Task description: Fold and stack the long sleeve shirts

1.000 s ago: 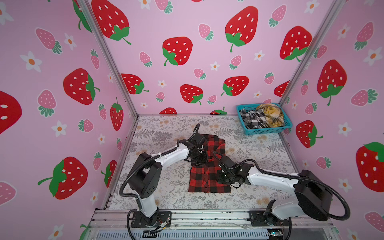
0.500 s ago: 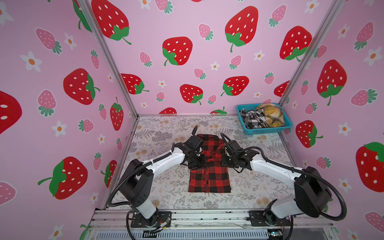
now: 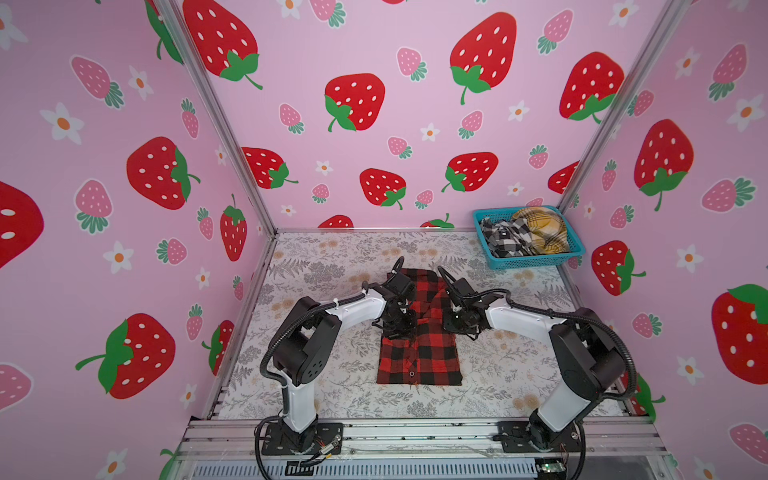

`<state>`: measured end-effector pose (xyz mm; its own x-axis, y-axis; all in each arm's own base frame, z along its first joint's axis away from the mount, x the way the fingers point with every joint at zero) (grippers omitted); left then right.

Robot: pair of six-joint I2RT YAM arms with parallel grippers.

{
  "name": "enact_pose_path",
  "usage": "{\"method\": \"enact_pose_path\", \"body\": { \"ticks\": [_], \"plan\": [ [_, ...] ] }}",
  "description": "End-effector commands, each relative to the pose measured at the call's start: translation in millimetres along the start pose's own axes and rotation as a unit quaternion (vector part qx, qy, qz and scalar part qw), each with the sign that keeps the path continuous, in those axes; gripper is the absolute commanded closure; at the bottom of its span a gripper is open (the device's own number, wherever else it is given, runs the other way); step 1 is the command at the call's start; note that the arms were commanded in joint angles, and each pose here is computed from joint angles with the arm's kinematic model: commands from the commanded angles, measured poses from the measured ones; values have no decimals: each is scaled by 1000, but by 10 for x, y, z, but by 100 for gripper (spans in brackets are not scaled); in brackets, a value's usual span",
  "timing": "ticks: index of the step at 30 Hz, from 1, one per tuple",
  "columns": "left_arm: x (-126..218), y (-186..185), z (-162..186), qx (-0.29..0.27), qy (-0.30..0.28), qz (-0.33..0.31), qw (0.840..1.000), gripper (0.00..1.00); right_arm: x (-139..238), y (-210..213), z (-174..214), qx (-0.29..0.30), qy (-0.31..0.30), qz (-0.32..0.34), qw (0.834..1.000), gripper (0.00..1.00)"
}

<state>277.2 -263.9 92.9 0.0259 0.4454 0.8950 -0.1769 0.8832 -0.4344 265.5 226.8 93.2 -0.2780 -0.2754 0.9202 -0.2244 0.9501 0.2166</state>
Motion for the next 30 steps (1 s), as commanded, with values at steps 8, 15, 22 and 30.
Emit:
{"method": "enact_pose_path", "body": {
  "ticks": [8, 15, 22, 30],
  "plan": [
    [1073, -148, 273, -51, -93, 25, 994, 72, 956, 182, -130, 29, -90, 39, 995, 25],
    [891, -137, 846, -63, -8, 50, 997, 83, 1232, 145, 341, -45, -142, -25, 988, 24],
    [286, -36, 919, -35, 50, 29, 998, 86, 1165, -9, 728, -76, -139, -58, 986, 30],
    [-18, 35, 862, -24, 80, -4, 997, 90, 798, -95, 1082, -49, -23, -34, 998, 35]
  ]
}}
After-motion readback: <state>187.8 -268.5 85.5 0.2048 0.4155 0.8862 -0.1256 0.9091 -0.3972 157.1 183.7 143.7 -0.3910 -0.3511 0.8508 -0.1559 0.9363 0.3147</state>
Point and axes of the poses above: each gripper's point midway between its finger pads, its own x axis back along the fingers, its own y axis along the line the jaws close on, z = x × y, the point moved 6 cm from there along x, back along the fingers, and after that the axes turned 8 degrees about x, right-handed, at the moved point
